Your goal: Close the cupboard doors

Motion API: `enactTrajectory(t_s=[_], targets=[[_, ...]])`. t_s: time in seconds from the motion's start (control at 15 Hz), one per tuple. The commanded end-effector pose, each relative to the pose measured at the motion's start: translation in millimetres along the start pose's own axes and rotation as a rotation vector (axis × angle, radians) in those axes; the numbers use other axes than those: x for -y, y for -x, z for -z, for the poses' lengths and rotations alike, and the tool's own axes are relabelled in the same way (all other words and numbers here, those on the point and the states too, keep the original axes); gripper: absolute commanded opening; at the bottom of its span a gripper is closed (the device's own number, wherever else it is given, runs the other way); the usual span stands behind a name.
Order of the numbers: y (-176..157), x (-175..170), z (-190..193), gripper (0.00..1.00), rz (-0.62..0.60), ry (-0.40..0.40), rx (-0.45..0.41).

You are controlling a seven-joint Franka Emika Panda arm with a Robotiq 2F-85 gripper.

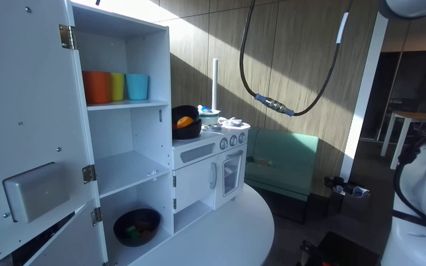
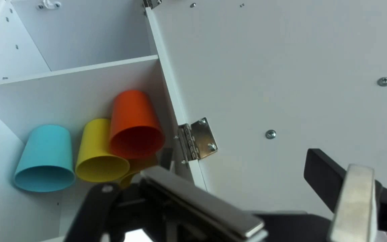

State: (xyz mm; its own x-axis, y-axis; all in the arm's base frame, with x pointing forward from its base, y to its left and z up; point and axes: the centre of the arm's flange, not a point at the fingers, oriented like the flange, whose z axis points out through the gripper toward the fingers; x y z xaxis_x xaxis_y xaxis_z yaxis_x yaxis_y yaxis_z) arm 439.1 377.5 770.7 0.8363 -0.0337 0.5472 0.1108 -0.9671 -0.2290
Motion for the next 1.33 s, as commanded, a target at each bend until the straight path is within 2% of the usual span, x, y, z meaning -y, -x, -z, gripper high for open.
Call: enactTrajectory(t_s=[0.0, 0.4, 0.53, 0.73, 1.07, 1.27], targets=[[-52, 43, 12, 1.0, -0.008, -0.008, -0.085], [-68, 85, 37, 1.0, 0.021, -0.075, -0.232], [-65, 95, 47, 1.0, 0.024, -0.111, -0.249], [-54, 108, 44, 1.0, 0.036, -0.147, -0.224], [-20, 135, 17, 1.0, 0.105, -0.19, -0.139], [-9, 146, 15, 1.0, 0.131, -0.203, -0.089]])
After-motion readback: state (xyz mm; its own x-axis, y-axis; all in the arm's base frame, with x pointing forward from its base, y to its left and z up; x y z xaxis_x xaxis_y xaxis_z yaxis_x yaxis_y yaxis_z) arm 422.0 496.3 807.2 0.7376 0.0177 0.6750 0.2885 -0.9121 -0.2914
